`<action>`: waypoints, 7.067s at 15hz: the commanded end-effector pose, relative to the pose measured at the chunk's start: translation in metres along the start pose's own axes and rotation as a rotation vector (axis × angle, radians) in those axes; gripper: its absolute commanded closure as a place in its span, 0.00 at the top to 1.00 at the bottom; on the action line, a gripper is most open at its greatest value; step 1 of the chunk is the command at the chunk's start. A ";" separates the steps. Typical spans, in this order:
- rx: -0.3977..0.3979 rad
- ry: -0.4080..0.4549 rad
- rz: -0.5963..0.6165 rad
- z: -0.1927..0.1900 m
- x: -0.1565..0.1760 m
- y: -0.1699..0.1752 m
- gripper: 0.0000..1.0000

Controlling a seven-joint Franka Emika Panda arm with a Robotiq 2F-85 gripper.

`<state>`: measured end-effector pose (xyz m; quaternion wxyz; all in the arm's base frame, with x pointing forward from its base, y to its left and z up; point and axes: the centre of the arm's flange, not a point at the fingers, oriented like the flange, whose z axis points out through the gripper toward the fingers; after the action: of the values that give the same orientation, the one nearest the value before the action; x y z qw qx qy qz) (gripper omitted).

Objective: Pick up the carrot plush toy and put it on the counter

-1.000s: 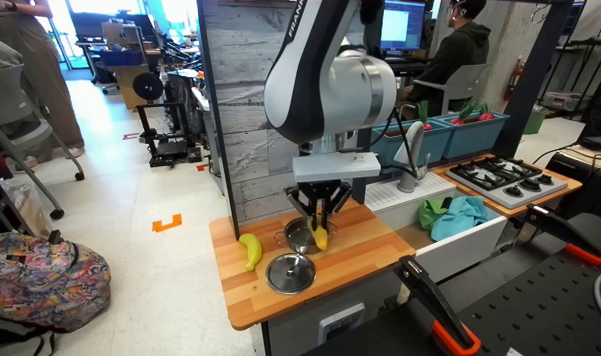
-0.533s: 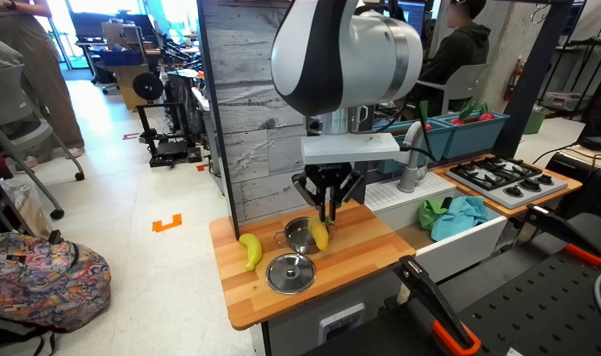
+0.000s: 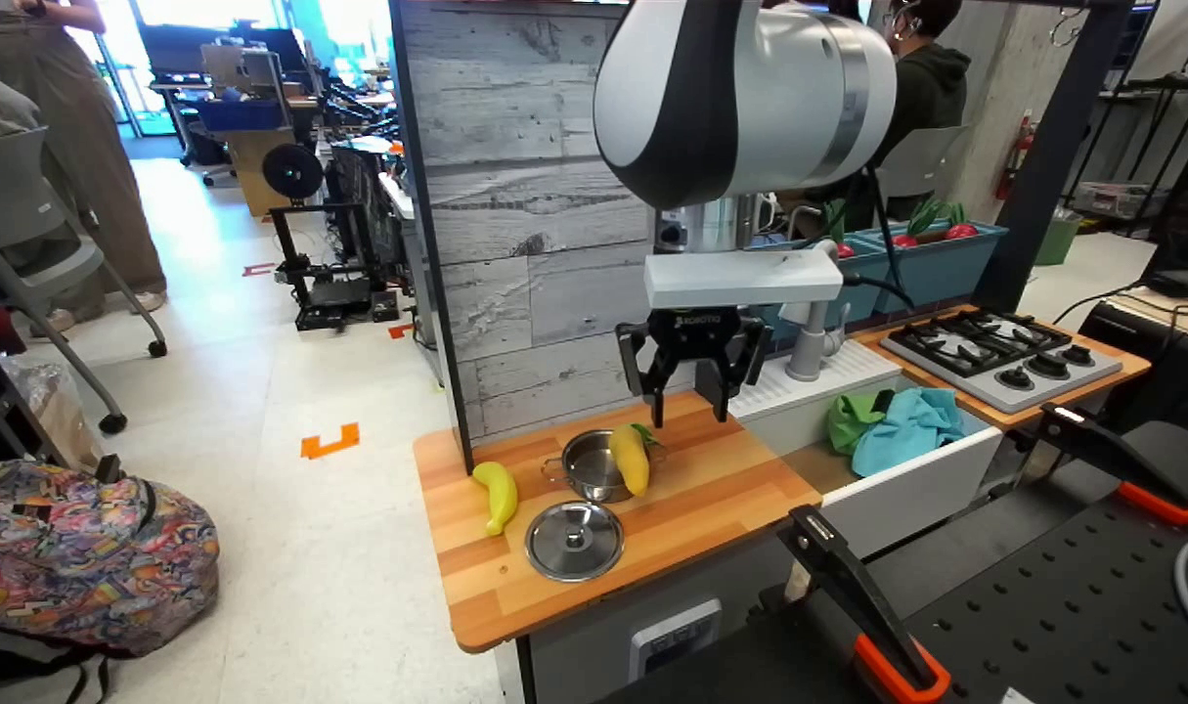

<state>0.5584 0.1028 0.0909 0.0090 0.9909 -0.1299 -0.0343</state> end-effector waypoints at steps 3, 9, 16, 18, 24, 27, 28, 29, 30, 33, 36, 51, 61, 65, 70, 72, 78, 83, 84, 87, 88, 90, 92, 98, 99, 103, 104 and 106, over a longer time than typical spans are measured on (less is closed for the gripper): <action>0.007 0.005 -0.022 0.016 0.016 -0.012 1.00; 0.000 -0.009 -0.030 0.041 0.033 -0.029 1.00; -0.008 -0.008 -0.042 0.055 0.043 -0.037 0.53; -0.009 -0.006 -0.043 0.056 0.044 -0.038 0.33; -0.006 -0.003 -0.048 0.058 0.047 -0.041 0.00; -0.004 0.000 -0.052 0.055 0.045 -0.041 0.00; 0.001 0.002 -0.055 0.050 0.041 -0.041 0.00; 0.004 0.006 -0.058 0.046 0.037 -0.041 0.00; 0.007 0.010 -0.063 0.042 0.033 -0.042 0.00; 0.013 0.039 -0.078 0.024 0.016 -0.044 0.00; 0.020 0.065 -0.077 0.005 0.004 -0.040 0.00; 0.038 0.044 0.069 0.020 0.018 0.086 0.00; 0.025 -0.015 0.078 0.075 0.039 0.088 0.28; 0.027 -0.015 0.064 0.077 0.041 0.078 0.61; 0.009 -0.018 0.011 0.062 0.026 0.047 1.00; -0.006 -0.014 -0.021 0.054 0.013 0.031 1.00; 0.011 0.019 -0.085 0.015 -0.024 -0.006 1.00; 0.001 0.023 -0.118 -0.014 -0.031 -0.020 0.73; -0.002 0.023 -0.125 -0.016 -0.032 -0.022 0.63; -0.007 0.025 -0.142 -0.022 -0.032 -0.026 0.34; -0.009 0.024 -0.146 -0.023 -0.031 -0.027 0.24; -0.013 0.018 -0.149 -0.023 -0.030 -0.027 0.07; -0.015 0.015 -0.150 -0.023 -0.030 -0.026 0.00; -0.024 0.012 -0.161 -0.022 -0.031 -0.027 0.00; -0.025 0.013 -0.162 -0.022 -0.032 -0.028 0.00; -0.032 0.020 -0.182 -0.022 -0.032 -0.027 0.00; -0.043 0.026 -0.206 -0.023 -0.032 -0.027 0.00; -0.067 0.045 -0.256 -0.023 -0.033 -0.027 0.00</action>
<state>0.5407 0.1362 0.1034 0.0211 0.9991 -0.0292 -0.0244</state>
